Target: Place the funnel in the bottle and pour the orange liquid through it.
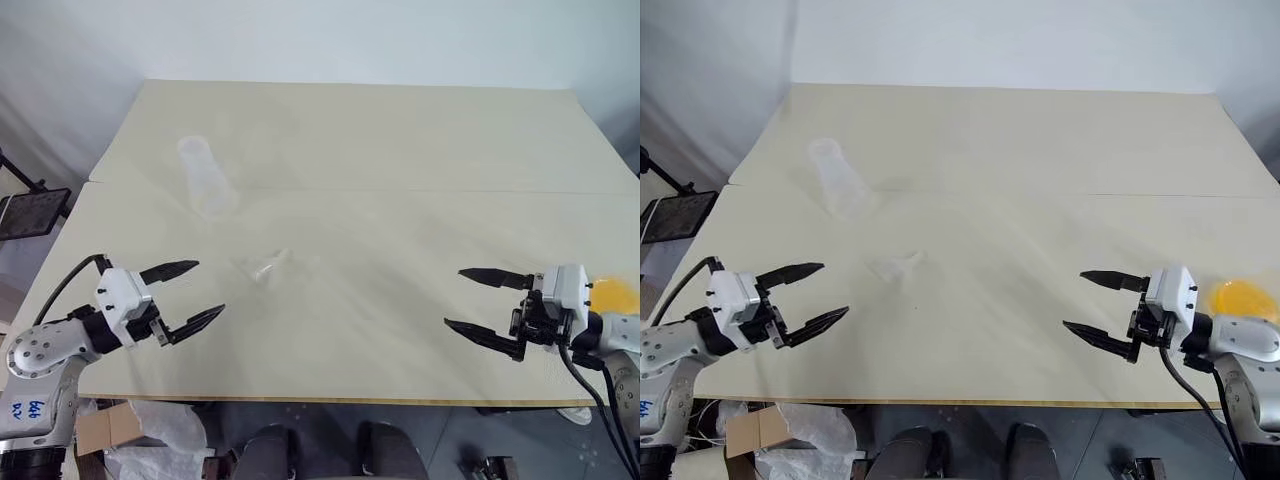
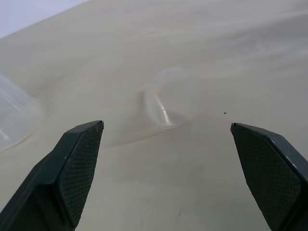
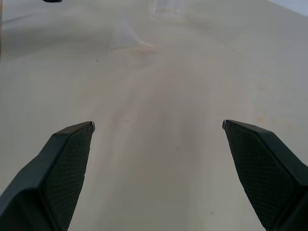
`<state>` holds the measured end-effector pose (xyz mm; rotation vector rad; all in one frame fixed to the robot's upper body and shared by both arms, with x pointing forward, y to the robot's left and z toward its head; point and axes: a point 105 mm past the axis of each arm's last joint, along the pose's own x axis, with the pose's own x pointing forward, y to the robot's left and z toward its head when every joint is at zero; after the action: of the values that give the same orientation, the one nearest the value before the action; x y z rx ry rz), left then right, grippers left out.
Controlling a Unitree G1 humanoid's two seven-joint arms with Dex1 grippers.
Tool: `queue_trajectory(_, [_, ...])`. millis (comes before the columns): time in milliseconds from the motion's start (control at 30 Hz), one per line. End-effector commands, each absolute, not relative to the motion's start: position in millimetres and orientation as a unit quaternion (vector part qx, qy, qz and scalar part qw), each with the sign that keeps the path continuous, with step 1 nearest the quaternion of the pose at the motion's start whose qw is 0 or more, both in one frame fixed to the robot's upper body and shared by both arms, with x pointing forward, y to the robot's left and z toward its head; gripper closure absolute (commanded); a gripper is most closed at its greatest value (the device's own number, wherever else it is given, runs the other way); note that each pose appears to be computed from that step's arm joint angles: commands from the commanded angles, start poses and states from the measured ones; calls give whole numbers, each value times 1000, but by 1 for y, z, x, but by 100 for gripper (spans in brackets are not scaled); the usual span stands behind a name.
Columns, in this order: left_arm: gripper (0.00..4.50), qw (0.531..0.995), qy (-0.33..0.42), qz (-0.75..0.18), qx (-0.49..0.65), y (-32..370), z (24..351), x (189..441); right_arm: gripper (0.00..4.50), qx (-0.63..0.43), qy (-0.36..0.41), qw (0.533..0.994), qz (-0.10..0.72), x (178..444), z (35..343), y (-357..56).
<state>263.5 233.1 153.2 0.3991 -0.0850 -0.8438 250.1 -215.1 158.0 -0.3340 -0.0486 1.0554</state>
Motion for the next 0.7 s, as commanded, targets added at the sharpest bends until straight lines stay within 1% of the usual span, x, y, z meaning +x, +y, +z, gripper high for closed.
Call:
queue_trajectory(33, [0, 893, -56, -400, 199, 232, 161, 264, 3, -164, -45, 853, 494, 248, 164, -214])
queue_trajectory(100, [0, 901, -57, -398, 161, 230, 161, 262, 3, -156, -54, 851, 499, 248, 165, -205])
queue_trajectory(167, [0, 907, -38, -399, 128, 231, 154, 256, 3, -134, -73, 854, 498, 252, 171, -195])
queue_trajectory(267, [0, 936, -33, -332, 113, 253, 140, 257, 3, -102, -110, 855, 496, 259, 183, -172])
queue_trajectory(300, [0, 950, -40, -293, 99, 265, 138, 257, 3, -90, -124, 855, 495, 263, 188, -163])
queue_trajectory(400, [0, 978, -42, -197, 57, 294, 127, 250, 3, -73, -154, 853, 493, 276, 199, -143])
queue_trajectory(467, [0, 987, -44, -153, 39, 305, 121, 244, 3, -66, -166, 853, 490, 282, 204, -138])
queue_trajectory(600, [0, 994, -52, -90, 14, 315, 111, 233, 3, -66, -183, 859, 474, 293, 209, -134])
queue_trajectory(700, [0, 994, -69, -84, -2, 307, 116, 237, 3, -73, -177, 859, 474, 294, 203, -135])
